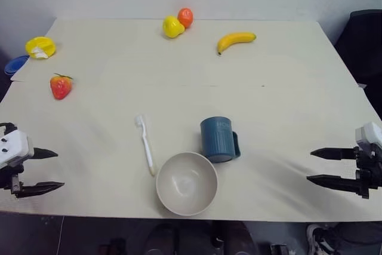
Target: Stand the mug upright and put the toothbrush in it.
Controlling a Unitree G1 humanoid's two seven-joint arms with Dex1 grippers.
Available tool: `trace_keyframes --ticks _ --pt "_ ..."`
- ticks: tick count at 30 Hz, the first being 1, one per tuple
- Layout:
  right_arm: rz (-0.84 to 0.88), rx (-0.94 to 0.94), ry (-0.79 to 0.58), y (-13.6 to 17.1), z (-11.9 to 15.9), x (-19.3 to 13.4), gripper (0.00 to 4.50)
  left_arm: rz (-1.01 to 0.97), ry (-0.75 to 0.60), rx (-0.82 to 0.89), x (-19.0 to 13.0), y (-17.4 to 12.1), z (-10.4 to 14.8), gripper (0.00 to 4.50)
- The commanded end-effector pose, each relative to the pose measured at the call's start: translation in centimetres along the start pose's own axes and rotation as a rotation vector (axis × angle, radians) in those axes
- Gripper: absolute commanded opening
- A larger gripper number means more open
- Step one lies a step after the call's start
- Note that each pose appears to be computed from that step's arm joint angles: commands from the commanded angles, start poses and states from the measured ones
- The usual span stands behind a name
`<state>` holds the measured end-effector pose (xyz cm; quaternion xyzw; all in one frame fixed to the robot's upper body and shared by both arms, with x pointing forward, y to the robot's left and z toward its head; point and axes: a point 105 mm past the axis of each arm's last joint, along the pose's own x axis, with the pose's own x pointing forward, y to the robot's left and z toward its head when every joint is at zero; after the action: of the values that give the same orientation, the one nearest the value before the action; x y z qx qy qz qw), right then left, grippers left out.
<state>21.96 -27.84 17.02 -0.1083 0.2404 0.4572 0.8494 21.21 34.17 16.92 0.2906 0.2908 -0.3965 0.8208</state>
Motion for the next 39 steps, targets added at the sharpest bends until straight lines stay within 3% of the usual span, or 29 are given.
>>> trace_keyframes --ticks 1,18,24,29,36,39 --pt "-0.012 -0.033 -0.019 -0.2 0.6 -0.2 4.5 0.031 -0.005 0.004 -0.3 0.3 0.1 4.47" --pt "-0.023 -0.069 -0.01 0.9 0.8 0.7 4.5 0.08 -0.078 -0.017 0.6 1.2 1.2 4.47" --pt "-0.025 0.005 -0.022 1.7 2.2 1.5 4.5 0.014 -0.204 -0.007 1.4 1.1 4.7 4.47" --pt "0.167 0.154 -0.014 6.0 5.1 3.3 4.5 -0.197 -0.3 0.09 1.8 -1.5 9.7 4.47" --pt "0.395 0.473 0.011 10.3 7.3 7.1 4.5 -0.492 -0.271 0.339 1.3 -5.4 14.0 4.47" --pt "0.368 0.542 0.012 9.6 7.1 10.6 4.5 -0.565 -0.248 0.42 1.9 -6.5 14.3 4.47"
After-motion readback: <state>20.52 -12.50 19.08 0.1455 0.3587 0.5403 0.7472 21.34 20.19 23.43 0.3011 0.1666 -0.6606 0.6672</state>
